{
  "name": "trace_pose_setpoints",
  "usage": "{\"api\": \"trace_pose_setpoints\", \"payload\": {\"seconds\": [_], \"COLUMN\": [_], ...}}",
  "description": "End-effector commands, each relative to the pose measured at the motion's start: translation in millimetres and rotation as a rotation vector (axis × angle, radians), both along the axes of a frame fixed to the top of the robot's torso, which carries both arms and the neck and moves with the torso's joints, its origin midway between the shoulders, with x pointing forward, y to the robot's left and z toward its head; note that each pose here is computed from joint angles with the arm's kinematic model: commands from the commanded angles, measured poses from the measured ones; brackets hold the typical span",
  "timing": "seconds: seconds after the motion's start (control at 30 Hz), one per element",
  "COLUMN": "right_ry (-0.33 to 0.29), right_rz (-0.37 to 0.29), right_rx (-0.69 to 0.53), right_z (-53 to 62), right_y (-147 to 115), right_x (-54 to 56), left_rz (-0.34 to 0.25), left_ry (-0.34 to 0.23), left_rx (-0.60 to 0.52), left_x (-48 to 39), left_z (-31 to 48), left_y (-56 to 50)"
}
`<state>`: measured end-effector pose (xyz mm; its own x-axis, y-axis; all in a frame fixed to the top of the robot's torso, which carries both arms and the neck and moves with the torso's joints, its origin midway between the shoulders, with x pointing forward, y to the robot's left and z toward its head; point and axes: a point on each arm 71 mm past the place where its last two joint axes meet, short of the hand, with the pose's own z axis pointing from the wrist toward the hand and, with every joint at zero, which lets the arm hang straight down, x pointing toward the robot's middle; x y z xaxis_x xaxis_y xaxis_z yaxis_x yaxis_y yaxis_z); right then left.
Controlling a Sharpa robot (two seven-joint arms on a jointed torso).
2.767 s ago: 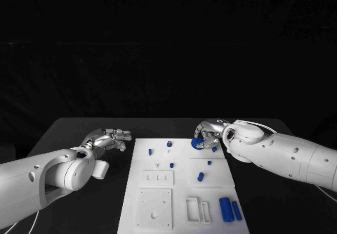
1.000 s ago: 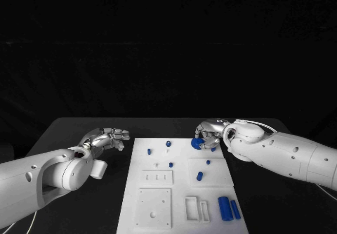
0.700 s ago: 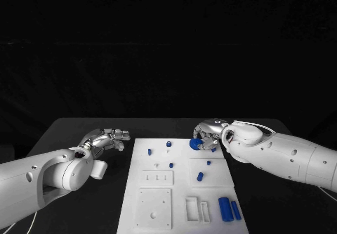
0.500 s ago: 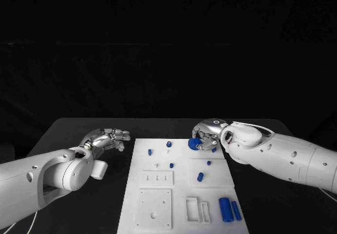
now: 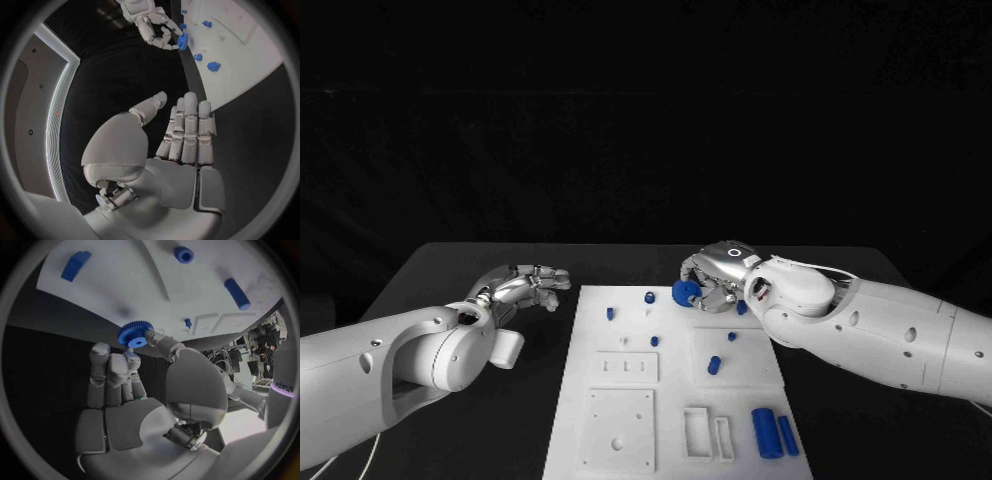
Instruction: Assemble the parts on the task board
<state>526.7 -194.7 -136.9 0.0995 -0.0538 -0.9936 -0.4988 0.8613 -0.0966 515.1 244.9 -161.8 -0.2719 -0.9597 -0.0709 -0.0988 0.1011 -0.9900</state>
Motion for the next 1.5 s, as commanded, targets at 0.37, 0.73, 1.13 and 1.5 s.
{"api": "trace_pose_setpoints", "payload": {"seconds": [0.37, 0.73, 1.13, 1.5], "right_ry": [-0.148, -0.14, -0.113, -0.109], "right_rz": [0.07, 0.105, 0.111, 0.096], "right_rx": [-0.038, -0.051, -0.072, -0.086], "right_z": [9.3, -3.1, -20.3, -25.5], "right_y": [42.4, 70.8, 80.6, 79.2], "right_x": [-16.2, -21.5, -20.1, -15.4], "left_rz": [-0.006, -0.008, -0.009, -0.011], "left_ry": [-0.01, -0.01, -0.009, -0.01], "left_rx": [-0.002, -0.002, -0.003, -0.004], "left_x": [-0.4, -0.7, -0.8, -1.2], "left_z": [1.4, 1.8, 2.0, 2.6], "left_y": [-1.4, -3.1, -3.4, -4.1]}}
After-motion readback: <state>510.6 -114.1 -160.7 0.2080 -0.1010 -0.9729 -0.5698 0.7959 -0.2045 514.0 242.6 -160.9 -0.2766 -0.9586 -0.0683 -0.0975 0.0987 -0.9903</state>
